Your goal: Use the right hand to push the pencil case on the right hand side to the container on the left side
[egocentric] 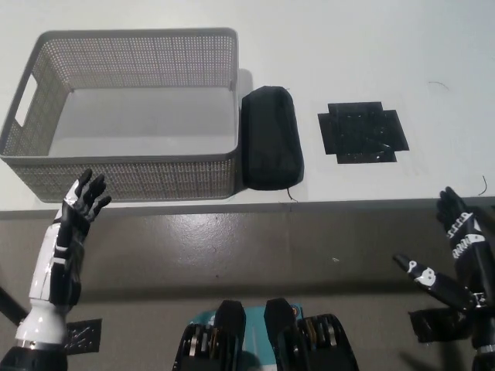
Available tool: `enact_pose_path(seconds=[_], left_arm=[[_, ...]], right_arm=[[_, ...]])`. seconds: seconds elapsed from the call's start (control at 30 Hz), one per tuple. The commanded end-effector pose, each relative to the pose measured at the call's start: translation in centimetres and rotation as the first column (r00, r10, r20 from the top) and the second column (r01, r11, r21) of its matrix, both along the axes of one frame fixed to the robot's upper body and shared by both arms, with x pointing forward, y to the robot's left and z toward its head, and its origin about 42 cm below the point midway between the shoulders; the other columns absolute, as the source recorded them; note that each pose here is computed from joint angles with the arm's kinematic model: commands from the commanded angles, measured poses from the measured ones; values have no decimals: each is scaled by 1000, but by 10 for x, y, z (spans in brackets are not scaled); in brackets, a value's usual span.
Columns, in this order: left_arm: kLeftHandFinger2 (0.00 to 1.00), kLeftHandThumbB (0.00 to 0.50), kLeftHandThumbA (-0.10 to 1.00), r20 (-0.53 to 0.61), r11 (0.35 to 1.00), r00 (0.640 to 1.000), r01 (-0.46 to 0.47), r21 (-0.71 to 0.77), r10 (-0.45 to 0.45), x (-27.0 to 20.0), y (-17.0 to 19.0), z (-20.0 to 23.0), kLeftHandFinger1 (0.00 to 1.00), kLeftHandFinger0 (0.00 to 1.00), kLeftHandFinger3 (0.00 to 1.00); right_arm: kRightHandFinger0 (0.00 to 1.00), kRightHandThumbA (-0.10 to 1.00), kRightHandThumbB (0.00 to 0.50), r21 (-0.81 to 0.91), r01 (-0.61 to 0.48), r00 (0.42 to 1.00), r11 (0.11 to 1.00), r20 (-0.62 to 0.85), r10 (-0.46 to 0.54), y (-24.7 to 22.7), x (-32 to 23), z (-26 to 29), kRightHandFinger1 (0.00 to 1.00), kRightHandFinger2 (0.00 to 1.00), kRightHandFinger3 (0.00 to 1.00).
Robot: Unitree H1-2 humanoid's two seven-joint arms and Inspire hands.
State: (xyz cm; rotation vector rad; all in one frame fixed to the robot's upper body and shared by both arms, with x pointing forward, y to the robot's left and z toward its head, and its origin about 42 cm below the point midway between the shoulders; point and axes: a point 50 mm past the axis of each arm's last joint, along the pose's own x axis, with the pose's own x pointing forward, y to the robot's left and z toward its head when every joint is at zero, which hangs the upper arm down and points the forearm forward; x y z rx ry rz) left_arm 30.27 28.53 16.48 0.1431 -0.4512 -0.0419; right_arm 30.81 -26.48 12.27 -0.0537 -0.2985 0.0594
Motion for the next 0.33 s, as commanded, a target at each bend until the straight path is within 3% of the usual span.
enact_pose_path(seconds=[0.0,0.17,0.3], left_arm=[[1000,157,993,23,1000,1000,-6,0,6,-5,4,-2,1000,1000,1000],[1000,174,1000,8,1000,1000,-22,3,22,-9,9,-9,1000,1000,1000],[1000,157,1000,9,1000,1000,-20,12,20,-8,12,-9,1000,1000,1000]], right_arm=[[1000,1000,271,51,-73,996,996,51,71,10,10,7,1000,1000,1000],[1000,1000,280,49,-69,997,996,50,66,12,13,4,1000,1000,1000],[1000,1000,283,49,-73,996,996,49,71,11,14,4,1000,1000,1000]])
